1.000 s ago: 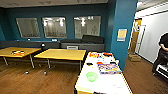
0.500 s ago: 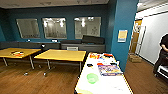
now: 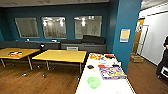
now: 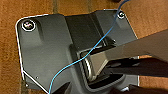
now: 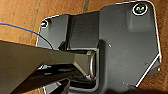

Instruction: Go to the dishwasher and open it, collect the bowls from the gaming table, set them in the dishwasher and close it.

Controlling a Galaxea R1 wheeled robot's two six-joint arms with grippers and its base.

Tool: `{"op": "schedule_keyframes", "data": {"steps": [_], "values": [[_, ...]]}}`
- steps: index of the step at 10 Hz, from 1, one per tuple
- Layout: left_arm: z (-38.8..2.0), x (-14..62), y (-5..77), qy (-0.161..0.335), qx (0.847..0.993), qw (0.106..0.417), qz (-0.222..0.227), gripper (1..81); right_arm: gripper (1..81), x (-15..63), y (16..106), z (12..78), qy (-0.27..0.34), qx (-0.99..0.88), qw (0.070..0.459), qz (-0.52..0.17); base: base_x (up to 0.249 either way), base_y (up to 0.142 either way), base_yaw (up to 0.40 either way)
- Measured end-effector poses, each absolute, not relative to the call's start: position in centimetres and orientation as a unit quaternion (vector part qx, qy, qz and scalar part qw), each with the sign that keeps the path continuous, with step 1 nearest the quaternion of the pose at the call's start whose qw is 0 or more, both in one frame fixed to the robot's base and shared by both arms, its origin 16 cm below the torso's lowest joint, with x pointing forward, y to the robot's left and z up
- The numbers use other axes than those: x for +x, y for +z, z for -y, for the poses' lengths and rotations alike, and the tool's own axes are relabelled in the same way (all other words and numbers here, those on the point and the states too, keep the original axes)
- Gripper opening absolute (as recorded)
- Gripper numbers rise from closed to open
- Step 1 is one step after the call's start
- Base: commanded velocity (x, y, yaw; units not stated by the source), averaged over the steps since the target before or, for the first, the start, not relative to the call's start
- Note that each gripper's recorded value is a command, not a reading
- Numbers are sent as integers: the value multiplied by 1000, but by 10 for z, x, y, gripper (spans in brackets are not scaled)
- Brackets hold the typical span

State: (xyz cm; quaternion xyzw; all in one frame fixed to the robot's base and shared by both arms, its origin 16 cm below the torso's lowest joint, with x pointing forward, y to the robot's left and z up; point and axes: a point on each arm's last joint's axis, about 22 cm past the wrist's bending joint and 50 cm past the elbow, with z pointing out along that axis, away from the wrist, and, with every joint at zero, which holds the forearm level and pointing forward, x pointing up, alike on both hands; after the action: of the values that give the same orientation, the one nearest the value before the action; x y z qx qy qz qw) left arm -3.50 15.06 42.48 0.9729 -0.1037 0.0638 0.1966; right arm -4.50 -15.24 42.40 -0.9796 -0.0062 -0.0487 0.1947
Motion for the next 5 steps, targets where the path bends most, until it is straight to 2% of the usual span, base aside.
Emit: {"op": "schedule_keyframes", "data": {"steps": [2,5], "values": [[-151,-34,425,65,973,197,104,811,811,-45,424,153,-49,-980,194,6,154,0,0],[-149,-19,426,75,972,197,104,811,811,-30,425,152,-57,-979,195,2,0,0,0]]}}
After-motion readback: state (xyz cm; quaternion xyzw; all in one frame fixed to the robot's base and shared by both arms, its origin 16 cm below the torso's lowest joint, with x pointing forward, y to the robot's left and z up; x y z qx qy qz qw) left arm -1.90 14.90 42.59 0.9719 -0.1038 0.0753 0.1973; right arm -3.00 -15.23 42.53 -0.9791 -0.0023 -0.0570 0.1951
